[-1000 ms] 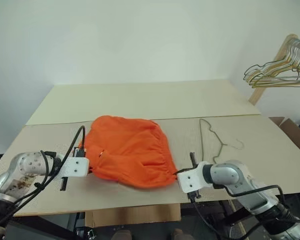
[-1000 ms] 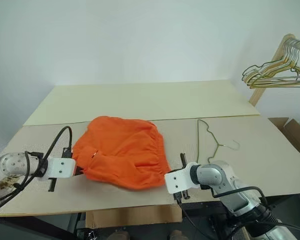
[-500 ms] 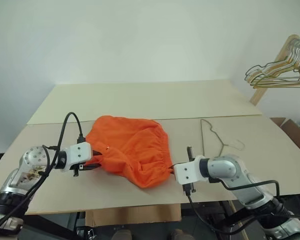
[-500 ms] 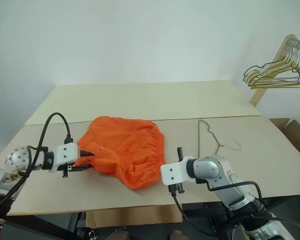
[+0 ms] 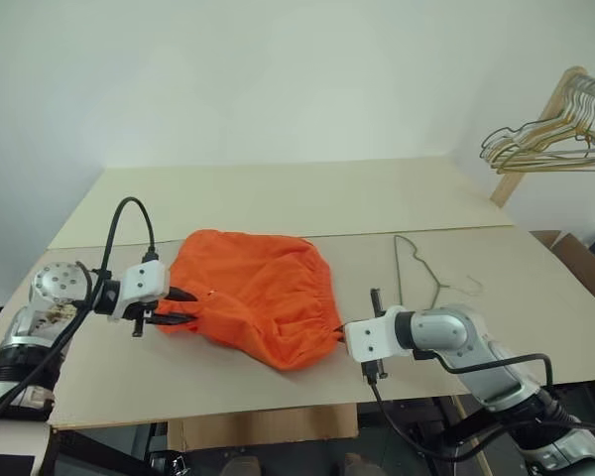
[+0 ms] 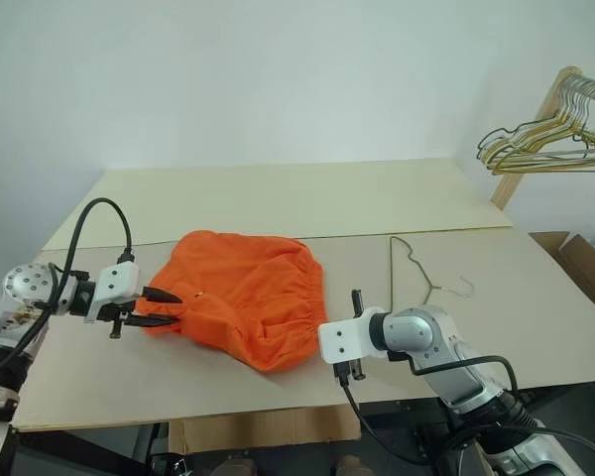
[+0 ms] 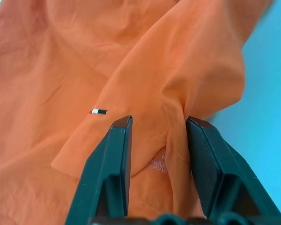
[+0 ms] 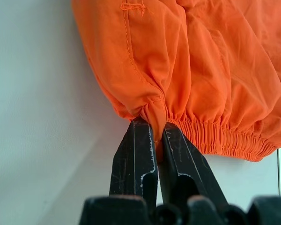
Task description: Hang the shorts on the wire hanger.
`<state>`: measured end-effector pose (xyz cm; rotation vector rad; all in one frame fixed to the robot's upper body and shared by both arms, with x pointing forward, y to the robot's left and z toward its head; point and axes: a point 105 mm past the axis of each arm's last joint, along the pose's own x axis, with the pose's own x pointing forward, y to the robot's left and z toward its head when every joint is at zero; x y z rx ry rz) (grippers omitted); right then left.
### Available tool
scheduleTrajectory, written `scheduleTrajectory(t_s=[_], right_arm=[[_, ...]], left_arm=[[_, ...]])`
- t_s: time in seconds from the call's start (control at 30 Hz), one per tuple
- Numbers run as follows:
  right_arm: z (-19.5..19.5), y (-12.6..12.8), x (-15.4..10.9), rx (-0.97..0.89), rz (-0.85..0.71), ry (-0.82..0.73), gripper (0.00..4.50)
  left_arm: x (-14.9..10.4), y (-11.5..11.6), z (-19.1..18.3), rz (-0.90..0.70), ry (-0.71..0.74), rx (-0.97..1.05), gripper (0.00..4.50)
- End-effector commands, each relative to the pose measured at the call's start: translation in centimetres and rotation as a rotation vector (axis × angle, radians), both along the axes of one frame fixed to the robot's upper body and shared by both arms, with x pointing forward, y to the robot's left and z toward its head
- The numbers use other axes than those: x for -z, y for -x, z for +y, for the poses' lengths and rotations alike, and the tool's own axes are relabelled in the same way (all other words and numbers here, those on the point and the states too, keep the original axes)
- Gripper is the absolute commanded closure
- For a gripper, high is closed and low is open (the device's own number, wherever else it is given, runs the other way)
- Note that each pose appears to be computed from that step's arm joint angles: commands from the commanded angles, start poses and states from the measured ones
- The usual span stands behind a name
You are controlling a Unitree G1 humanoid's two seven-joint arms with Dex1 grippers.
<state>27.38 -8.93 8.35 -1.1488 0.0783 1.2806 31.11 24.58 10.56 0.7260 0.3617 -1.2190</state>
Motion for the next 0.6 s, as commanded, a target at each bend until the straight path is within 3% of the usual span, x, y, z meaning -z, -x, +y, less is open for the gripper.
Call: scheduleTrajectory(t_s=[0.03,0.17,0.27,0.4,0.6], right_arm=[[0.4,-0.2,-1.0,-0.014,-0.051,-0.016,4.5],[0.5,-0.2,-0.9,-0.018,-0.054,-0.014,4.5],[0.5,-0.2,-0.8,-0.02,-0.055,-0.013,4.5],[0.5,-0.2,-0.8,-0.02,-0.056,-0.012,4.5],[0.5,-0.2,-0.8,-0.022,-0.056,-0.009,4.5]], left_arm=[[-0.9,-1.0,0.0,-0.069,-0.002,-0.015,2.62],[-0.1,-1.4,0.2,-0.068,-0.02,-0.047,2.62],[0.4,-1.3,0.4,-0.06,-0.036,-0.044,3.23],[0.3,-1.2,0.2,-0.057,-0.007,-0.041,4.44],[-1.4,-1.7,-0.3,-0.118,0.06,-0.044,4.48]])
